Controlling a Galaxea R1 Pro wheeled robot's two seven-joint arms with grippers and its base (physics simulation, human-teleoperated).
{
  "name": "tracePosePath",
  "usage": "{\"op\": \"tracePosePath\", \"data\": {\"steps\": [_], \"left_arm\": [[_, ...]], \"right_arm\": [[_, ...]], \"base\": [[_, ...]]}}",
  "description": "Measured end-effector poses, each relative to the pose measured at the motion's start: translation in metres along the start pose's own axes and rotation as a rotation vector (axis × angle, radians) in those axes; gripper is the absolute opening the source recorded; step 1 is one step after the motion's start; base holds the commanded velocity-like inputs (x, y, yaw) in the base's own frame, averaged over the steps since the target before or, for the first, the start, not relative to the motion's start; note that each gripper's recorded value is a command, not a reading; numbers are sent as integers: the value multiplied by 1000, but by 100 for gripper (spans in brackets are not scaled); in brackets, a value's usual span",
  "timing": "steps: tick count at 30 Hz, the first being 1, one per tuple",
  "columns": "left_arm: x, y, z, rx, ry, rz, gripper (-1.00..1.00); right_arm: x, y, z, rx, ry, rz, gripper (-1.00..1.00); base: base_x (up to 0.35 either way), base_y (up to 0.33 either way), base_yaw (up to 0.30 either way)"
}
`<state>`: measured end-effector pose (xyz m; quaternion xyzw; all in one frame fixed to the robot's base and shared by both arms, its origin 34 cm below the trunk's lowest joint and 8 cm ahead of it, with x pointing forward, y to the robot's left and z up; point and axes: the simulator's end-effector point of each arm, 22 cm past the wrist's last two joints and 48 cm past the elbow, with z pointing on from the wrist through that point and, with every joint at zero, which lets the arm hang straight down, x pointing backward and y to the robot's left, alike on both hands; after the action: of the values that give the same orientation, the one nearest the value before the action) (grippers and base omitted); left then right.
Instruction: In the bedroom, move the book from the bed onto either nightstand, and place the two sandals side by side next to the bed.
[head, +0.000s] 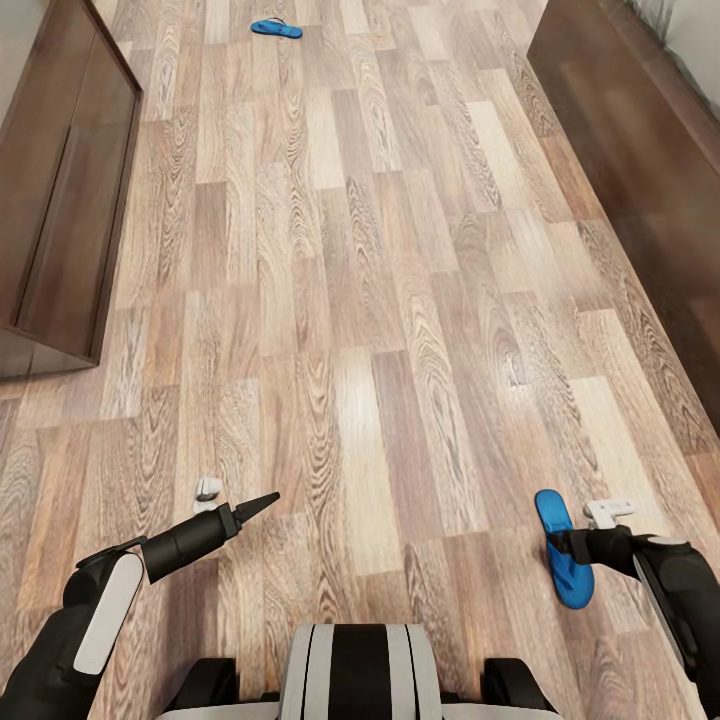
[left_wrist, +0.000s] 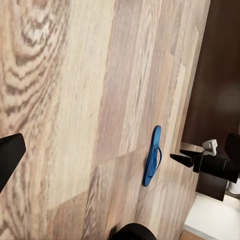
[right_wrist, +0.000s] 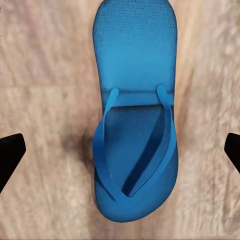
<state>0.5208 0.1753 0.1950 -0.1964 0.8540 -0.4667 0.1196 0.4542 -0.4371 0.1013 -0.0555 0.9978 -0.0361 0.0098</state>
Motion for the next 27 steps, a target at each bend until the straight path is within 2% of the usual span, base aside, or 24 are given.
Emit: {"op": "tracePosePath", "data": {"steps": [2,3,5,7,9,13,27], "left_arm": [[0,0,0,0,0,0,100],[0,0,0,0,0,0,100],[0,0,0,0,0,-1,100],[0,0,0,1,0,-1,100],[0,0,0,1,0,-1,100],[1,0,1,1,0,-1,100],[1,0,1,0,1,0,100]], "right_arm": [[-1,0,1,0,-7,-4,100],[-16,1,0,-1,-77,-36,100],[-20,4,1,-6,-98,-43,100],[-25,20,4,-29,-128,-41,100],[-25,31,6,-45,-136,-36,100],[-24,41,9,-54,-137,-37,100],[-24,51,11,-64,-139,-33,100]], "base": [[0,0,0],[0,0,0],[0,0,0],[0,0,0],[0,0,0],[0,0,0],[0,0,0]]}}
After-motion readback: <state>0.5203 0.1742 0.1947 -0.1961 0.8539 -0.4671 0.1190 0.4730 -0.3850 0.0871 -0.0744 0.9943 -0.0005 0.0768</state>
